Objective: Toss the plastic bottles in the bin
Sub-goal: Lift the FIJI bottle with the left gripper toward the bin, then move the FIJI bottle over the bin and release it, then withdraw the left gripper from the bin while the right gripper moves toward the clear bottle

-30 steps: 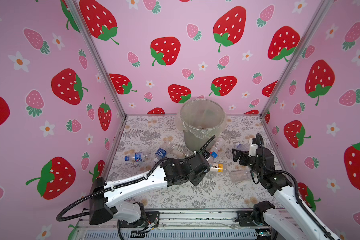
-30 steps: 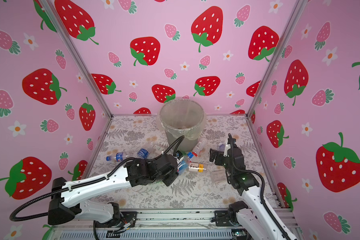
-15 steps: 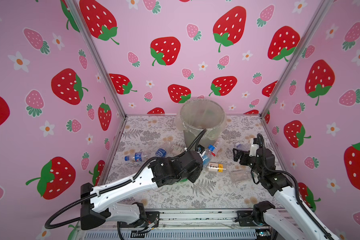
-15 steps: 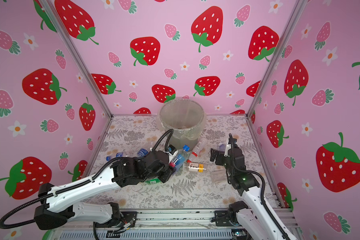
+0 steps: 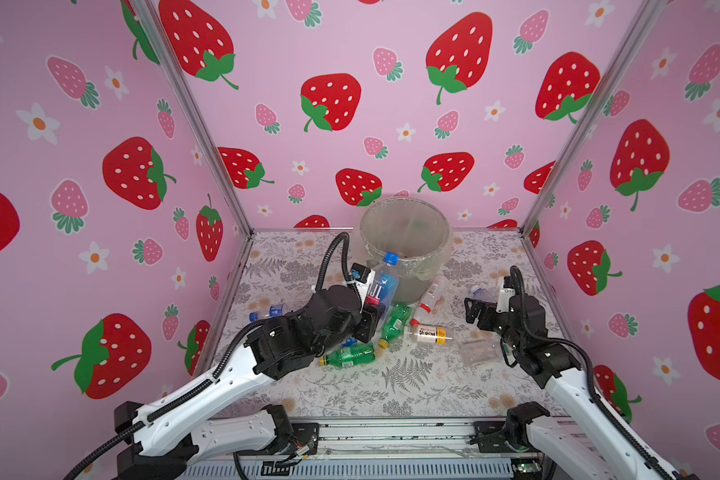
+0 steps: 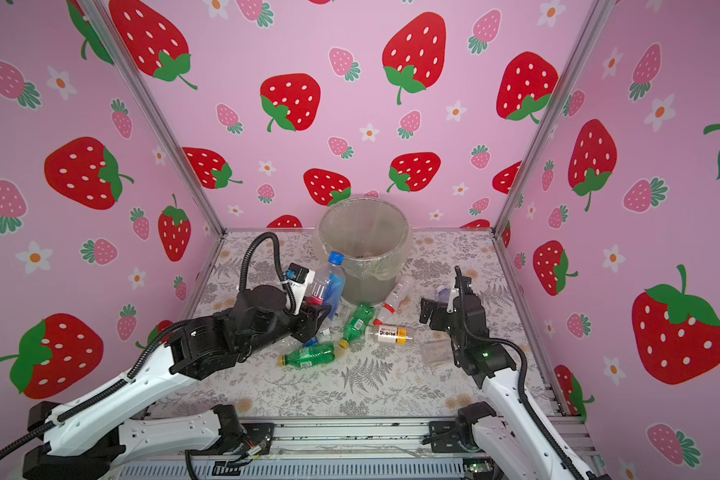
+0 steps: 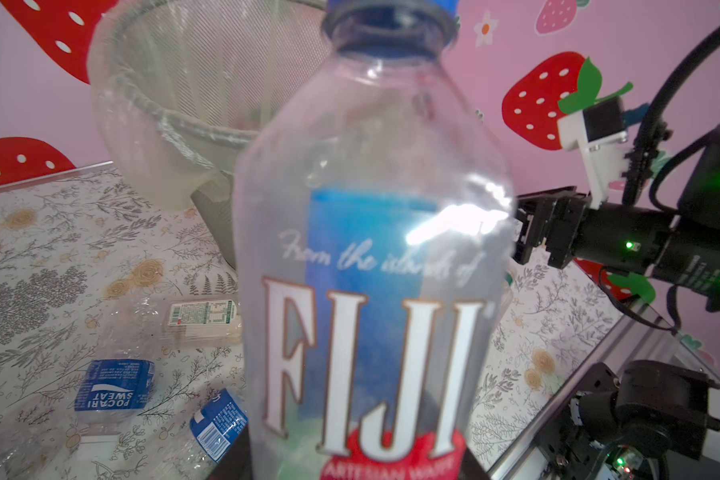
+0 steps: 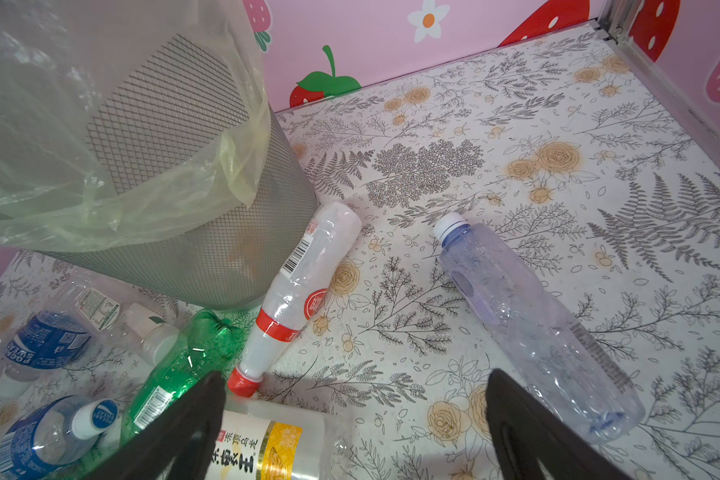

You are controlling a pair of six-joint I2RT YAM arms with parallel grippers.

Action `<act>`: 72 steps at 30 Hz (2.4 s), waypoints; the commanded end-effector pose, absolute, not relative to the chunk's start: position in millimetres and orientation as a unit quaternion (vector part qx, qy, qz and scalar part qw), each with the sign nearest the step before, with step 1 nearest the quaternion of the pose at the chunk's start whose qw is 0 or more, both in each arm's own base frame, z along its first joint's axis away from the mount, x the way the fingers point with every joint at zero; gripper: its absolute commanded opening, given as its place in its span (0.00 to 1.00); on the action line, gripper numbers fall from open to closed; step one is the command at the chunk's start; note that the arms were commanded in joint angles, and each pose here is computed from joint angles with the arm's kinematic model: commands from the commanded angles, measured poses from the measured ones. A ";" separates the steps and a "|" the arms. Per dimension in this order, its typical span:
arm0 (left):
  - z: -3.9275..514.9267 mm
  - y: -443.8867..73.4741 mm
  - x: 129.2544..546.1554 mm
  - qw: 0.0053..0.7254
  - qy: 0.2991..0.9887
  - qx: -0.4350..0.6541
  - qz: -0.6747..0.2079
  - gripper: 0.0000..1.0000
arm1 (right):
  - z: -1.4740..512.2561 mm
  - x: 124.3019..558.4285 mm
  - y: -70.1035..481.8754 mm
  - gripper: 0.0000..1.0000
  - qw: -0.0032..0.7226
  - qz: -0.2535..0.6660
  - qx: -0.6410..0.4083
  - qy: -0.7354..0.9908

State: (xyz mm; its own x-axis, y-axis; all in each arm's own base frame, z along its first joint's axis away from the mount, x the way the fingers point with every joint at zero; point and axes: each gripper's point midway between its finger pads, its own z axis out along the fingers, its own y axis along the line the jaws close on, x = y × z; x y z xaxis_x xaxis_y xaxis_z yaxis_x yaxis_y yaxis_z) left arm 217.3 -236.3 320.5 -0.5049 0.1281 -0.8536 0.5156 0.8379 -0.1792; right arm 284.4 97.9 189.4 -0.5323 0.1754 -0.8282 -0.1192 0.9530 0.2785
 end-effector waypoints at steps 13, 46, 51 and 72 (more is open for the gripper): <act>340.2 -208.1 224.0 0.520 0.782 0.115 -0.325 0.48 | 185.5 293.5 101.7 0.99 0.480 0.155 0.013 0.863; 400.1 -308.4 386.2 0.494 0.828 0.144 -0.222 0.81 | 188.2 300.3 99.7 0.99 0.485 0.150 0.006 0.862; 421.4 -293.8 392.3 0.494 0.839 0.121 -0.197 0.99 | 196.6 298.4 96.2 0.99 0.493 0.147 0.007 0.858; 390.3 -172.8 328.0 0.500 0.846 0.056 -0.176 0.99 | 215.1 303.5 84.7 0.99 0.499 0.125 0.028 0.857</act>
State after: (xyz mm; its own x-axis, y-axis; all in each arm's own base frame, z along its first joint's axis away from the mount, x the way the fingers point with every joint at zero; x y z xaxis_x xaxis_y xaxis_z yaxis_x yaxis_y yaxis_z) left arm 330.4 -182.1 400.0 -0.4859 -0.0813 -0.8702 0.2867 0.9258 -0.2466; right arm 301.9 90.9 205.3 -0.5111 0.1606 -0.8444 -0.1080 0.9626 0.2485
